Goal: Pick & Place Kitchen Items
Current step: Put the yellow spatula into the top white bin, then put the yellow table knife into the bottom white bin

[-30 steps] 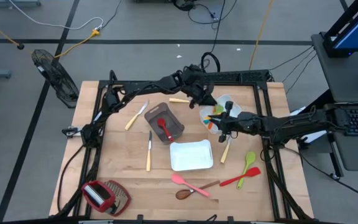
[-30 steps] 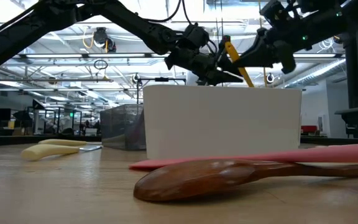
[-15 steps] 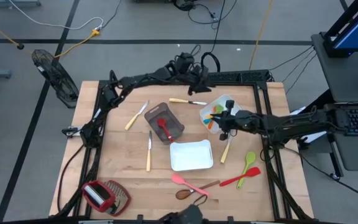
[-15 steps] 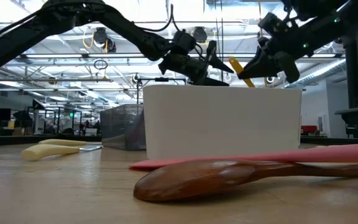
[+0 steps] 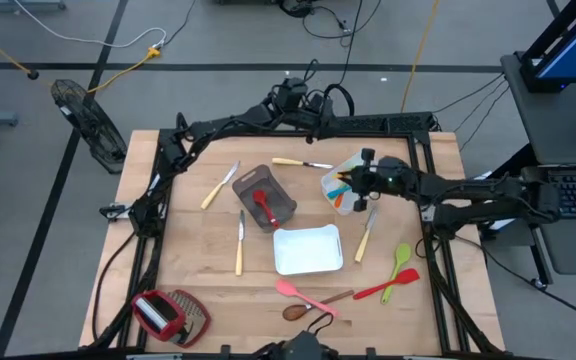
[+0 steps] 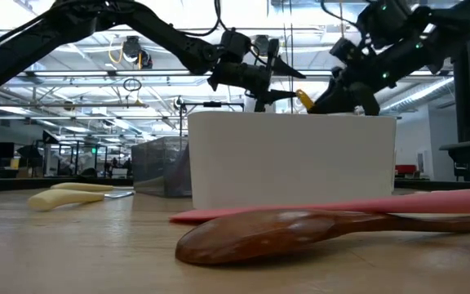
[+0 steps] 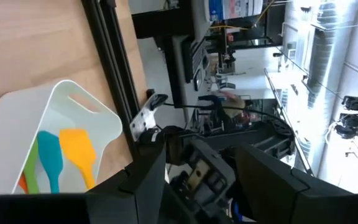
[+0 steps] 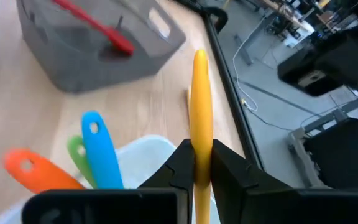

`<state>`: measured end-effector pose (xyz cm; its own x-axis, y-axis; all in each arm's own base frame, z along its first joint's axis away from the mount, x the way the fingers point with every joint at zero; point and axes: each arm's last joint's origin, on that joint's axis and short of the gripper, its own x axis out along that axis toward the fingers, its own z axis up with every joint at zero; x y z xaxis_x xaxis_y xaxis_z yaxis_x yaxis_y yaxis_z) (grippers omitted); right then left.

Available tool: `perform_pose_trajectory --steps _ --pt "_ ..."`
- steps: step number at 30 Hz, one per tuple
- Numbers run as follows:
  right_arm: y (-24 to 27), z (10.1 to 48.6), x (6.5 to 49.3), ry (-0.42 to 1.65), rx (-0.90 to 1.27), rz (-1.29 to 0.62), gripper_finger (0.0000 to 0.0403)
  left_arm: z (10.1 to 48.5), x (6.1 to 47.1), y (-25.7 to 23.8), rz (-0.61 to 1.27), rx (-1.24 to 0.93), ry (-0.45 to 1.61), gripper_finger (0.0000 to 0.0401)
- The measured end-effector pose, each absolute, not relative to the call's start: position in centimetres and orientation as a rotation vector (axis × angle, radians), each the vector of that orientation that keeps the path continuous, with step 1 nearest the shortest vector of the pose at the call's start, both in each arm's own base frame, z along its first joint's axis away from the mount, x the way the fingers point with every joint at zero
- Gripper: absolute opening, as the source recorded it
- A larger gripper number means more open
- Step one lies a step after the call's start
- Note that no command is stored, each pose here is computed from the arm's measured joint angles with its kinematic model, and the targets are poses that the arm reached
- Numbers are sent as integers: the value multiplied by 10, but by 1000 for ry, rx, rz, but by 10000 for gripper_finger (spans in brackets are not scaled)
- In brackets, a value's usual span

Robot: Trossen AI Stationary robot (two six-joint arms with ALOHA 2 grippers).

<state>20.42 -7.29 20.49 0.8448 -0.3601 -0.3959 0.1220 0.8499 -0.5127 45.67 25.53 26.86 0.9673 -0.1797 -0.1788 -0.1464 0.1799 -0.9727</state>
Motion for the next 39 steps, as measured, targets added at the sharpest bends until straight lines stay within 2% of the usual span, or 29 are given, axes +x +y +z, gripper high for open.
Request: perform_pose_trajectory --steps 13,27,39 --pt "-93 179 213 618 -527 -267 32 269 456 254 -73 -1399 309 198" --pt "-93 178 213 611 -449 -288 94 269 456 254 -81 -1398 315 198" --pt "-85 178 214 607 -349 -284 173 269 453 257 -113 -1381 331 198"
